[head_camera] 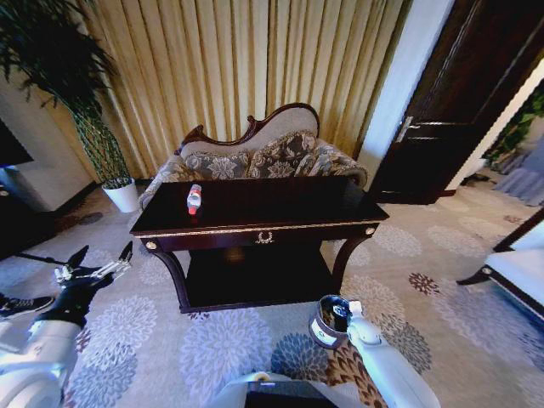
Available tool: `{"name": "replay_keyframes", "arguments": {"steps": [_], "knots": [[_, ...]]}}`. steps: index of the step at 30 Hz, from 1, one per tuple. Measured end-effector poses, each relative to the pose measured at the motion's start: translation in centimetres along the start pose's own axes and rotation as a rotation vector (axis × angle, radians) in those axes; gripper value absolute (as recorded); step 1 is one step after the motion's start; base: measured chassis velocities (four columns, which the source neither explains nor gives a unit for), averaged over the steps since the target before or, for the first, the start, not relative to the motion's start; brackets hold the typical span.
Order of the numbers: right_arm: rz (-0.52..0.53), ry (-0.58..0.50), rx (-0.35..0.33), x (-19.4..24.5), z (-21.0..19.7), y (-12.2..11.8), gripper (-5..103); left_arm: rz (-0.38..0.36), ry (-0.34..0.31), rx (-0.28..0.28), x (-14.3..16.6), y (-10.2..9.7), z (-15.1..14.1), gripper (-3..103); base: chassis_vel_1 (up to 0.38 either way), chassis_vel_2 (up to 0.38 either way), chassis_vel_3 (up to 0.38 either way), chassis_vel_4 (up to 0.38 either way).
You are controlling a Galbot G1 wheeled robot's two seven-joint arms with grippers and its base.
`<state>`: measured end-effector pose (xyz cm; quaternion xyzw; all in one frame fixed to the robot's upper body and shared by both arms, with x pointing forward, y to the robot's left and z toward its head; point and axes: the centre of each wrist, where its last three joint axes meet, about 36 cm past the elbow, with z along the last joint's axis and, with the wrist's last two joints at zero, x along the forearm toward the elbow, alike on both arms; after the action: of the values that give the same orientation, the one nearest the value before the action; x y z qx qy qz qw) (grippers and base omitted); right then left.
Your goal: Move to the front of the table and place the trash on the table into the trash bin.
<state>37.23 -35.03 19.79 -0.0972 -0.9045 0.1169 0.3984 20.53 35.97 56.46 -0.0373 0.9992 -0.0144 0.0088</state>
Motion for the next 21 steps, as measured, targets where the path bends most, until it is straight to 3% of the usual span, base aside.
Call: {"name": "replay_keyframes", "arguments": {"steps": [6, 9, 10, 13, 15, 19, 21], "knots": [[-0.001, -0.003, -0.006, 0.3, 0.1, -0.1, 100, 0.000, 0.000, 0.001, 0.0, 0.0, 0.0, 100, 0.000, 0.000, 0.000, 0.000], [-0.038, -0.061, -0.089, 2.1, -1.9, -0.2, 100, 0.003, -0.001, 0.005, 0.0, -0.1, 0.1, 100, 0.000, 0.000, 0.000, 0.000], [-0.038, -0.061, -0.089, 2.1, -1.9, -0.2, 100, 0.003, -0.001, 0.005, 0.0, -0.1, 0.1, 100, 0.000, 0.000, 0.000, 0.000], [-0.128, -0.236, -0.204, 6.6, -7.4, -0.6, 100, 0.007, -0.002, 0.020, -0.1, -0.2, 0.1, 100, 0.000, 0.000, 0.000, 0.000], [-0.147, -0.279, -0.218, 7.8, -8.6, -0.8, 100, 0.008, -0.002, 0.027, -0.1, -0.2, 0.1, 100, 0.000, 0.000, 0.000, 0.000], [-0.253, -0.500, -0.243, 15.1, -15.0, -1.4, 100, 0.010, -0.001, 0.046, -0.2, -0.3, 0.2, 100, 0.000, 0.000, 0.000, 0.000], [-0.274, -0.544, -0.244, 16.9, -16.2, -1.4, 100, 0.011, -0.002, 0.048, -0.2, -0.3, 0.2, 100, 0.000, 0.000, 0.000, 0.000]]}}
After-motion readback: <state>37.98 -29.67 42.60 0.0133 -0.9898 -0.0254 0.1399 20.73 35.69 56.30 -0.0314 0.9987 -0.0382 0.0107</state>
